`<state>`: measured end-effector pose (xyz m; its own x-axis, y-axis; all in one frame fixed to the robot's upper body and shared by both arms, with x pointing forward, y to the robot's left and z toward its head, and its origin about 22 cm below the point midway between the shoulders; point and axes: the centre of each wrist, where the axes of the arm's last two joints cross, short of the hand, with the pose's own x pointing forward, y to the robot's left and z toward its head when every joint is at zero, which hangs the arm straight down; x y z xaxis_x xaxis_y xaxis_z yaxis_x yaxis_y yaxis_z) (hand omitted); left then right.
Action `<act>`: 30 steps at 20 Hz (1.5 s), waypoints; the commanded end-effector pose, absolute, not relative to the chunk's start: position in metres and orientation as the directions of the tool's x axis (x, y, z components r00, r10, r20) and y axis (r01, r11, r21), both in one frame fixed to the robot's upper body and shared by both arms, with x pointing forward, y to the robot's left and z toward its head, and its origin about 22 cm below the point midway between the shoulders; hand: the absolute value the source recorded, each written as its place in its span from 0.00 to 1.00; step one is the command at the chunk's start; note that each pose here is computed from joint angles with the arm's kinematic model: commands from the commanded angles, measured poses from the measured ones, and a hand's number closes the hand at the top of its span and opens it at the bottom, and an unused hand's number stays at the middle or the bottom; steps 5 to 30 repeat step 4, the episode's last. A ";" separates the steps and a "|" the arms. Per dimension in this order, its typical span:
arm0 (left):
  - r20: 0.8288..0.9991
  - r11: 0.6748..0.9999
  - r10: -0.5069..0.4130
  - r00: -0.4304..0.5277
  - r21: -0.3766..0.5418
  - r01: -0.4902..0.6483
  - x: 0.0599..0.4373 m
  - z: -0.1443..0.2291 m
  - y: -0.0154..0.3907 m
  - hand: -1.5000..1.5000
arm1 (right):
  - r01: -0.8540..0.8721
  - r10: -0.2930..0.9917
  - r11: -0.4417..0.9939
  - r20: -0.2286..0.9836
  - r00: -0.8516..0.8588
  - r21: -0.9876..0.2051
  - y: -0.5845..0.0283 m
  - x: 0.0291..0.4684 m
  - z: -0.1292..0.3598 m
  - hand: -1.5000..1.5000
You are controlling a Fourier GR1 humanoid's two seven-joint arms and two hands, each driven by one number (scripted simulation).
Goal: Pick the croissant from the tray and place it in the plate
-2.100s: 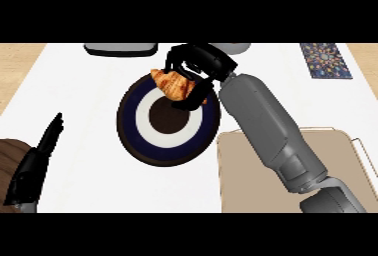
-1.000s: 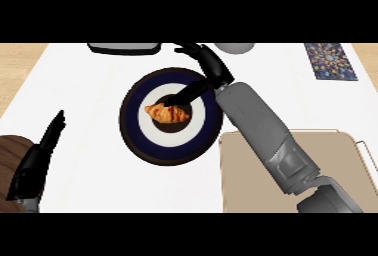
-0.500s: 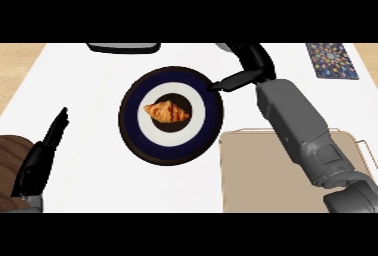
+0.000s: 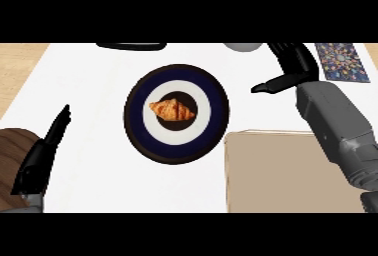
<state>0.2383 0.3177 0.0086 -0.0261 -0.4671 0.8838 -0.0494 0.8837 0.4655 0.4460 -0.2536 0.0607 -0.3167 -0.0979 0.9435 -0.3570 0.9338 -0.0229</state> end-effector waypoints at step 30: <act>0.889 0.889 -0.457 -0.030 0.457 -0.021 0.235 -0.004 0.307 0.50 | -0.328 -0.074 0.944 0.941 -0.329 -0.041 -0.285 0.441 0.059 0.00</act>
